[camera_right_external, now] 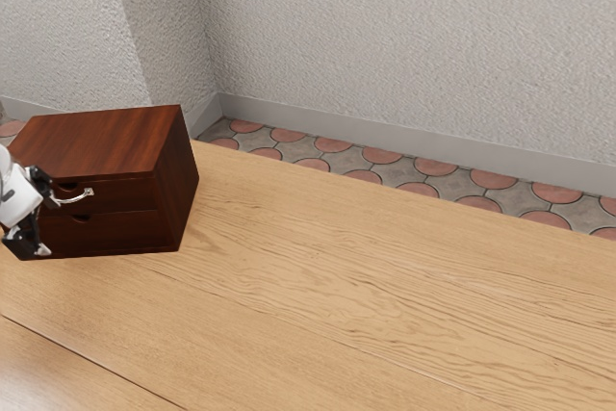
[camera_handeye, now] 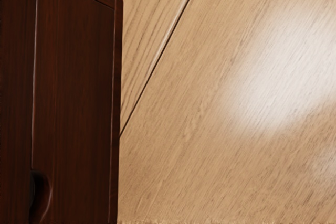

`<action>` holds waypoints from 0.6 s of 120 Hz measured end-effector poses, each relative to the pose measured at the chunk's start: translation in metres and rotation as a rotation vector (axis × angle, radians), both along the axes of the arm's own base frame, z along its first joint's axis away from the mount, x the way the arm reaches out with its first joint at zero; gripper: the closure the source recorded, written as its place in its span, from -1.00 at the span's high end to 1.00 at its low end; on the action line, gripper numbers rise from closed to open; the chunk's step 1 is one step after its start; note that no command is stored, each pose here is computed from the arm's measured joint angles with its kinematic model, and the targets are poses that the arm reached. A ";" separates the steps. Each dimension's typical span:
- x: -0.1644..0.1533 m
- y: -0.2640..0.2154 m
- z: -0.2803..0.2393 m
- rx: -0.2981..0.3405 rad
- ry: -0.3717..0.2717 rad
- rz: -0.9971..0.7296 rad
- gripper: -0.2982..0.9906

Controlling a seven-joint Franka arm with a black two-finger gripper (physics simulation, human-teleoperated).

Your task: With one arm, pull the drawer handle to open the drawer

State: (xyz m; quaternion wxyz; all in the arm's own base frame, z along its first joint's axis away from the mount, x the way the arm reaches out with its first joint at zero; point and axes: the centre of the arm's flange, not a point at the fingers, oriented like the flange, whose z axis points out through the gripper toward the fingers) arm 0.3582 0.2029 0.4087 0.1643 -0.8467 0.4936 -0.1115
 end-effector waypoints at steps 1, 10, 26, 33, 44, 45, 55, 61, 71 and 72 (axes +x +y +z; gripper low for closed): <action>0.000 0.000 0.000 0.000 0.000 0.001 0.54; -0.001 0.001 0.000 -0.004 -0.004 0.012 0.54; -0.001 0.001 0.000 -0.009 -0.011 0.028 0.54; 0.001 0.003 -0.001 -0.012 -0.017 0.038 0.54; 0.008 0.010 -0.006 -0.024 -0.015 0.052 0.54; 0.009 0.010 -0.007 -0.025 -0.014 0.053 0.54; 0.015 0.014 -0.012 -0.034 -0.009 0.060 0.54; 0.016 0.015 -0.014 -0.034 -0.009 0.062 0.54; 0.019 0.016 -0.014 -0.024 -0.011 0.058 0.54; 0.019 0.016 -0.014 -0.023 -0.011 0.057 0.54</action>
